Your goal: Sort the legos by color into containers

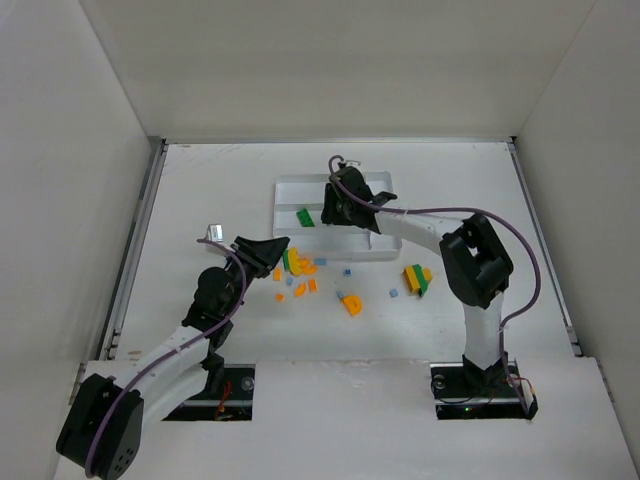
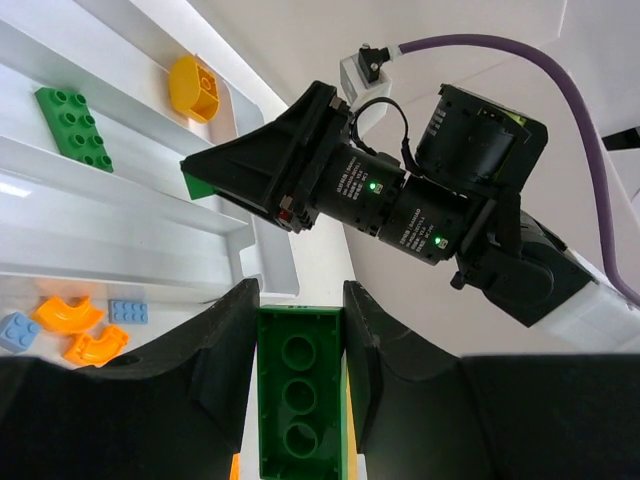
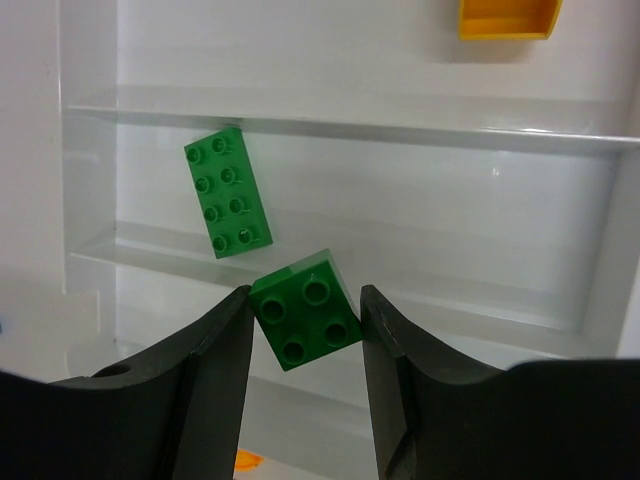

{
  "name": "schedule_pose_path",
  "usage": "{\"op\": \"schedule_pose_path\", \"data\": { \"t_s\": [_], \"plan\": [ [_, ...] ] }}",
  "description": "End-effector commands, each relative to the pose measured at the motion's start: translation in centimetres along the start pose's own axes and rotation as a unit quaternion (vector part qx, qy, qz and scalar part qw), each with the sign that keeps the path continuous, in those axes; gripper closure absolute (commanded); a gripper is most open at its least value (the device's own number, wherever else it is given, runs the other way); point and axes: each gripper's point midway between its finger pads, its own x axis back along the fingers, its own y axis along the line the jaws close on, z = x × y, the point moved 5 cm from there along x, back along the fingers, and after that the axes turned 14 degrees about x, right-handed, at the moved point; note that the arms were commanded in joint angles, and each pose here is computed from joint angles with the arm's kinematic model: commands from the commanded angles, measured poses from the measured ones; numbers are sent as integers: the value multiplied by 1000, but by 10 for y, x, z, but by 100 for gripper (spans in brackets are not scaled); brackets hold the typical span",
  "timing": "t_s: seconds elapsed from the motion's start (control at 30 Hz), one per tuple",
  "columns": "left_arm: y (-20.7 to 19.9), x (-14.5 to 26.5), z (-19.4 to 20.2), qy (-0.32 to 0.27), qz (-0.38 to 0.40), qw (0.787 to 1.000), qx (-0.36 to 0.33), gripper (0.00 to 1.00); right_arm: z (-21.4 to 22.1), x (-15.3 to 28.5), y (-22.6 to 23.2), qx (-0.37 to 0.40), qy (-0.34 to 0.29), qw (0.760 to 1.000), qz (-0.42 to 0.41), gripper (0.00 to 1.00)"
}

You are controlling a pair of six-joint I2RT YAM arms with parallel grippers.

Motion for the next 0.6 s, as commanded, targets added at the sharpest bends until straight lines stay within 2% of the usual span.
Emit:
{"op": "schedule_pose_path", "data": {
  "t_s": [0.0, 0.2, 0.3, 0.4, 0.5, 0.57],
  "plan": [
    [-12, -1, -2, 0, 26, 1000, 5, 76, -32, 9, 11, -8, -50, 999, -8, 55],
    [-15, -7, 0, 3, 24, 1000, 5, 76, -41, 28, 11, -16, -78, 997, -20, 32],
    [-16, -8, -1, 0, 25, 1000, 6, 76, -44, 54, 9, -31, -107, 993, -35, 29],
    [-19, -13, -1, 4, 25, 1000, 13, 76, -37, 94, 6, -52, -152, 985, -69, 31],
    [-25, -15, -3, 8, 33, 999, 23, 75, -22, 141, 12, -90, -219, 957, -165, 32],
    [-29, -18, -2, 8, 40, 999, 35, 75, -10, 166, 19, -122, -248, 930, -241, 28]
  ]
}}
